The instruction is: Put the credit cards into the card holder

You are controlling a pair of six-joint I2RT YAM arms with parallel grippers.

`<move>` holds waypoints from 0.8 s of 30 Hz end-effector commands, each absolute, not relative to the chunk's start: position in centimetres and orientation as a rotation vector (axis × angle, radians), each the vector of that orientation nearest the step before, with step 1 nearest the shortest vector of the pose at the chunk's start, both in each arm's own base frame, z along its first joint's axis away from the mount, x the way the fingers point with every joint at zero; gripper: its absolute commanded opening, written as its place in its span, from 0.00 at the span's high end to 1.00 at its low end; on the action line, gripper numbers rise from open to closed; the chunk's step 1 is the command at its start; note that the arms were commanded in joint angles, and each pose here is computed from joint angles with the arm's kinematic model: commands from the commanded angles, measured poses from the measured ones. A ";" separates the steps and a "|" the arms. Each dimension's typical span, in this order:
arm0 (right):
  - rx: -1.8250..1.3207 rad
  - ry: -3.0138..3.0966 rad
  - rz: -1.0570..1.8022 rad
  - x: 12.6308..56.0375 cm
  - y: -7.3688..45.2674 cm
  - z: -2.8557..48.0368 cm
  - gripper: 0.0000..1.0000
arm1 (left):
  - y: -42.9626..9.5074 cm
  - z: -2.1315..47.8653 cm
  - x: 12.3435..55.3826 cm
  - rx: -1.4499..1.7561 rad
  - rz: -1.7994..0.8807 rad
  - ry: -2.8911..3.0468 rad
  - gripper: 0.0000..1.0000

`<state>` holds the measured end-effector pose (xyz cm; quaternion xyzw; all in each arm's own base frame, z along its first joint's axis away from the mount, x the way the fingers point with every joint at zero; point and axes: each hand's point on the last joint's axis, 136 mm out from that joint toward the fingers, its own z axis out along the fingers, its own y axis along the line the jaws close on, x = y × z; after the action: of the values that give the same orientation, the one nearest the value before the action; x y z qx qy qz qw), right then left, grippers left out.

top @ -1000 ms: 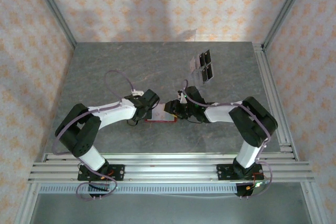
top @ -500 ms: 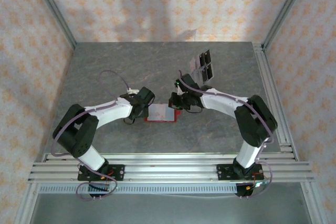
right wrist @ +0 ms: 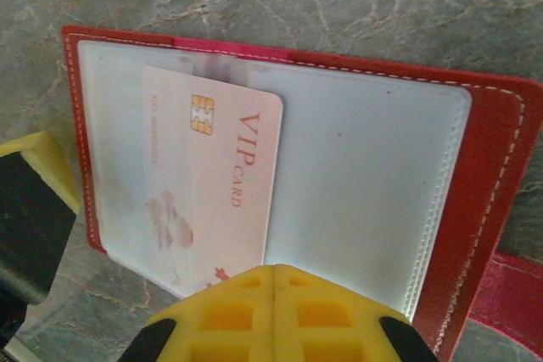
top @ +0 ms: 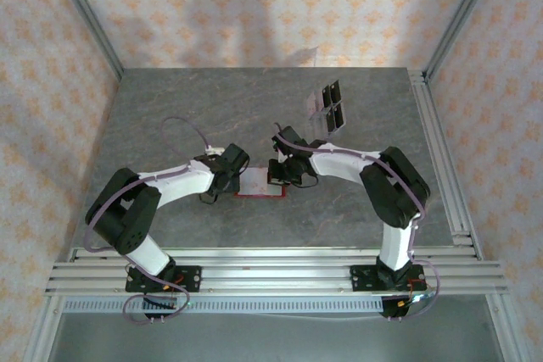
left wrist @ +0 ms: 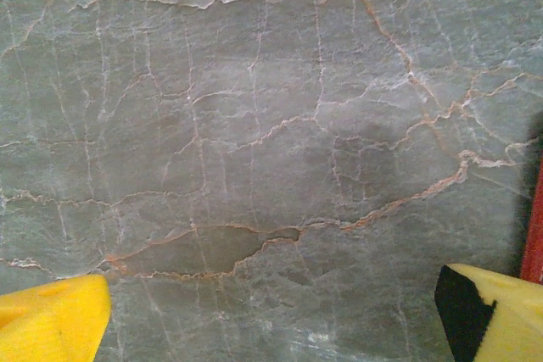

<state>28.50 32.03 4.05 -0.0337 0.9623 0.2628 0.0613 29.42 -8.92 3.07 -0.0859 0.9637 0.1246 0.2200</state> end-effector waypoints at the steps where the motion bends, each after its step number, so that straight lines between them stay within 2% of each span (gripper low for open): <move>1: -0.091 2.912 0.752 29.0 32.0 3.6 1.00 | -8.3 2.3 29.2 -0.243 0.370 2.675 0.00; 24: -0.161 2.933 0.780 29.0 35.1 2.9 1.00 | -8.6 1.7 29.0 -0.247 0.339 2.684 0.00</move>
<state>28.87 34.56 2.86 -0.0506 0.9626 0.2609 0.0522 29.56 -9.14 2.49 -0.0886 0.9644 0.1148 0.2210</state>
